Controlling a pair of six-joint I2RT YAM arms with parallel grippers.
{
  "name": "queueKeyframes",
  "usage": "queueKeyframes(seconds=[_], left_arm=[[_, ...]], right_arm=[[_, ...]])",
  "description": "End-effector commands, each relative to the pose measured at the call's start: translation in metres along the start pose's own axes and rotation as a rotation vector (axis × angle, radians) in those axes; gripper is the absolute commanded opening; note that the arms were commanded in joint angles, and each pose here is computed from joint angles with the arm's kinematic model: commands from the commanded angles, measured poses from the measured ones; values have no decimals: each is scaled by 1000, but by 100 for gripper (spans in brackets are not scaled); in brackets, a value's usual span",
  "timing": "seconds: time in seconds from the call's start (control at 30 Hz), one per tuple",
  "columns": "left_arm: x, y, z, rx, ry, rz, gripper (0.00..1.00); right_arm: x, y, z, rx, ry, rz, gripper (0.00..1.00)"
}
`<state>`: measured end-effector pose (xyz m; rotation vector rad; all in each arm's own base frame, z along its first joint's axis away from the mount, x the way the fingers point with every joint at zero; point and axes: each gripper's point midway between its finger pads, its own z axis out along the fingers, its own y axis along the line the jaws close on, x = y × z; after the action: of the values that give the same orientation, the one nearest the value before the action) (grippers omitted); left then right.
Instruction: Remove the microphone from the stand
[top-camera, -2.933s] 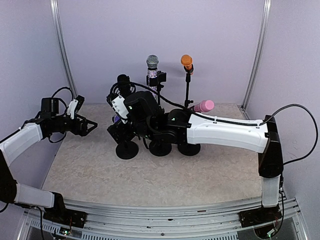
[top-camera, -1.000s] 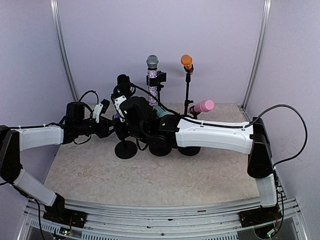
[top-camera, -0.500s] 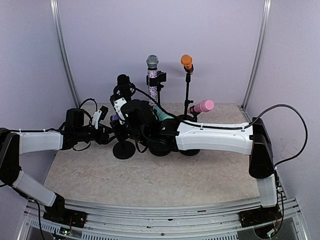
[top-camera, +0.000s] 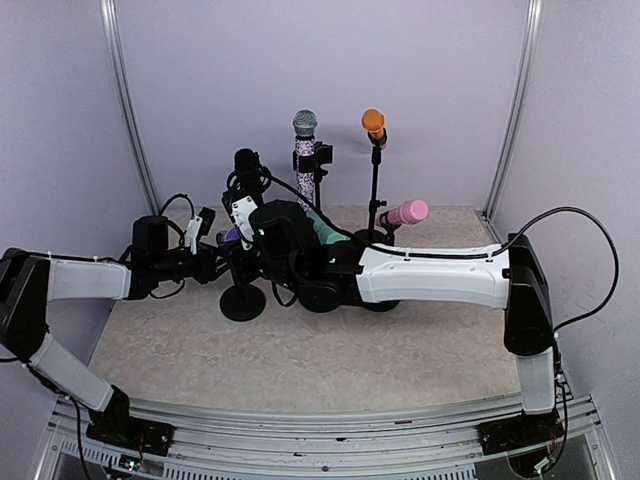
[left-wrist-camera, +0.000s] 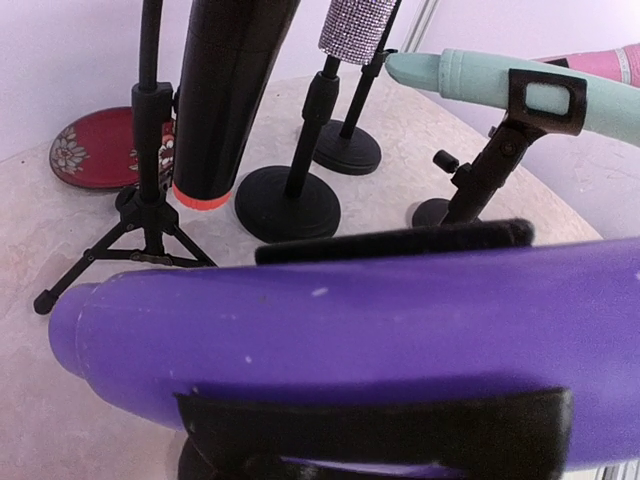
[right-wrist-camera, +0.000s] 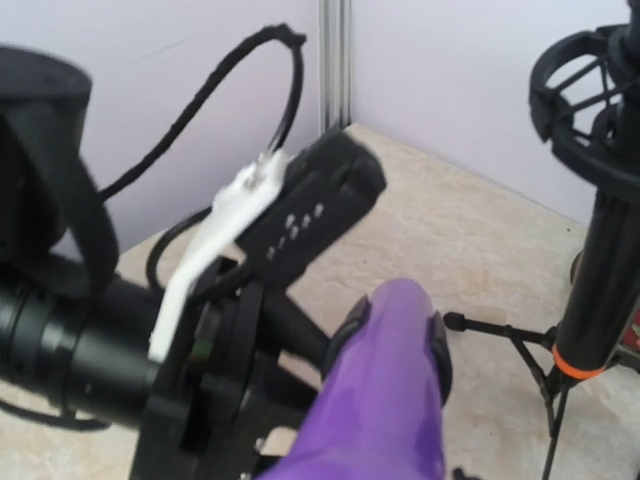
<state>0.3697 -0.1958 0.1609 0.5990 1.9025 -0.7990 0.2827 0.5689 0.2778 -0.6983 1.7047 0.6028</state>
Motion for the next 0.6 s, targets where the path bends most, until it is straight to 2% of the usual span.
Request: queueKeyframes(seconds=[0.0, 0.03, 0.13, 0.57], left_arm=[[-3, 5, 2, -11, -29, -17, 13], [-5, 19, -4, -51, -40, -24, 7], [-3, 36, -11, -117, -48, -35, 0], [3, 64, -17, -263, -26, -22, 0]], right_arm=[[-50, 29, -24, -123, -133, 76, 0], [-51, 29, -24, -119, -135, 69, 0], [-52, 31, -28, -107, -139, 45, 0], [-63, 43, -63, -80, -164, -29, 0]])
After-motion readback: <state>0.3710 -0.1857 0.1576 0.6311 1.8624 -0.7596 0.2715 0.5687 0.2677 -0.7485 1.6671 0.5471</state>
